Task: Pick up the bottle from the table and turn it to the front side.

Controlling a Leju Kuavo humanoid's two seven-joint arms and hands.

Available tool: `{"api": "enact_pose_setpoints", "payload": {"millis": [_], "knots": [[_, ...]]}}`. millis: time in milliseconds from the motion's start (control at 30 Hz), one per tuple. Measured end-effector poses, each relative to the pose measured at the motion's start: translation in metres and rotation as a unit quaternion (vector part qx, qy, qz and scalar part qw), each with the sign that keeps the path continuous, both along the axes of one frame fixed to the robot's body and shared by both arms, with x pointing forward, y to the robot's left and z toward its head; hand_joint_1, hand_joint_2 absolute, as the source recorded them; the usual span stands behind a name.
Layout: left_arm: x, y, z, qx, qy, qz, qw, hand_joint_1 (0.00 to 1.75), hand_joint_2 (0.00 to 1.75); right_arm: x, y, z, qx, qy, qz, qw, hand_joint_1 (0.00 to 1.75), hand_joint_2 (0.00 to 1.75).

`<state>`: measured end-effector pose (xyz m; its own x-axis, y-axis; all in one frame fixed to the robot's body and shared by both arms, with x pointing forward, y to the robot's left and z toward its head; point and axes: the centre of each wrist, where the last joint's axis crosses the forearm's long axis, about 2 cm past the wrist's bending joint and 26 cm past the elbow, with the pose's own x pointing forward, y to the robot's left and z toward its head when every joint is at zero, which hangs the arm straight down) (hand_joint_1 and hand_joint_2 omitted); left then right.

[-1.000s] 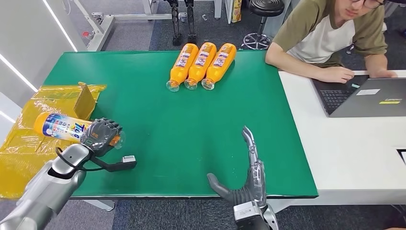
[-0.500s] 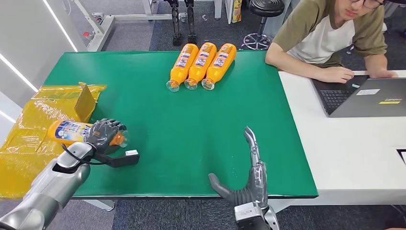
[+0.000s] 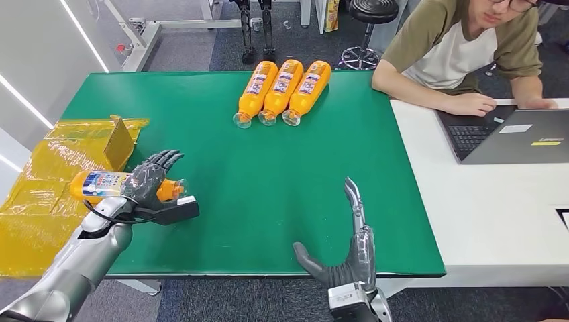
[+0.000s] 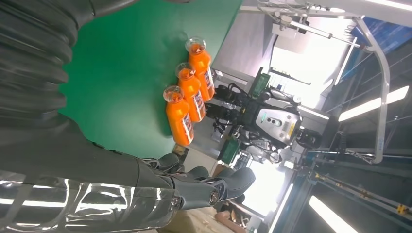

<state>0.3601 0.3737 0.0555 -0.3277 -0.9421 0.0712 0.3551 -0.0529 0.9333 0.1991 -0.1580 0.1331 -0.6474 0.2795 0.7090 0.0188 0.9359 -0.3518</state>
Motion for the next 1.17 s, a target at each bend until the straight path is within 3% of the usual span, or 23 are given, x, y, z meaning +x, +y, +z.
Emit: {"api": "enact_pose_setpoints", "payload": {"millis": [67, 133, 200, 267, 367, 433, 467, 567, 600, 633, 667, 800, 900, 1033, 1167], "knots": [[0.002, -0.005, 0.001, -0.048, -0.005, 0.009, 0.999, 0.00, 1.75, -0.001, -0.001, 0.000, 0.001, 0.000, -0.004, 1.000, 0.00, 1.75], [0.005, -0.015, 0.003, -0.162, -0.015, 0.023, 0.986, 0.00, 1.75, -0.003, -0.002, 0.000, 0.003, 0.000, -0.010, 1.000, 0.00, 1.75], [0.009, -0.028, 0.008, -0.298, -0.037, 0.034, 0.953, 0.00, 1.75, -0.004, -0.002, -0.001, 0.005, -0.001, -0.016, 1.000, 0.00, 1.75], [0.016, -0.045, 0.020, -0.429, -0.077, 0.041, 0.899, 0.00, 1.75, -0.005, -0.002, -0.001, 0.009, -0.001, -0.020, 1.000, 0.00, 1.75], [0.025, -0.080, 0.051, -0.593, -0.159, 0.045, 0.788, 0.00, 1.75, -0.004, -0.003, -0.002, 0.014, -0.001, -0.023, 1.000, 0.00, 1.75], [0.024, -0.110, 0.073, -0.688, -0.188, 0.056, 0.699, 0.00, 1.75, -0.004, -0.002, -0.003, 0.015, 0.000, -0.024, 1.000, 0.00, 1.75], [0.021, -0.125, 0.084, -0.743, -0.177, 0.067, 0.643, 0.00, 1.75, -0.003, -0.002, -0.003, 0.014, 0.000, -0.024, 1.000, 0.00, 1.75], [-0.004, -0.173, 0.104, -0.888, -0.068, 0.067, 0.450, 0.00, 1.75, -0.003, -0.002, -0.003, 0.008, -0.001, -0.025, 1.000, 0.00, 1.75], [-0.014, -0.185, 0.107, -0.909, -0.048, 0.063, 0.409, 0.00, 1.75, -0.003, -0.001, -0.003, 0.005, 0.000, -0.025, 1.000, 0.00, 1.75], [-0.023, -0.194, 0.108, -0.916, -0.045, 0.061, 0.393, 0.00, 1.75, -0.003, -0.001, -0.003, 0.001, 0.001, -0.026, 1.000, 0.00, 1.75], [-0.031, -0.202, 0.108, -0.913, -0.053, 0.059, 0.399, 0.00, 1.75, -0.003, -0.001, -0.002, -0.003, 0.002, -0.027, 1.000, 0.00, 1.75], [-0.052, -0.221, 0.107, -0.859, -0.123, 0.026, 0.496, 0.00, 1.75, -0.004, -0.001, -0.001, -0.006, 0.006, -0.029, 1.000, 0.00, 1.75], [-0.061, -0.233, 0.106, -0.820, -0.156, 0.009, 0.550, 0.00, 1.75, -0.004, -0.001, -0.002, 0.003, 0.009, -0.027, 1.000, 0.00, 1.75], [-0.068, -0.246, 0.103, -0.791, -0.161, -0.014, 0.590, 0.00, 1.75, -0.004, -0.002, -0.003, 0.011, 0.009, -0.028, 1.000, 0.00, 1.75], [-0.071, -0.252, 0.099, -0.780, -0.157, -0.020, 0.605, 0.00, 1.75, -0.004, -0.002, -0.004, 0.011, 0.008, -0.029, 0.999, 0.00, 1.75]]}}
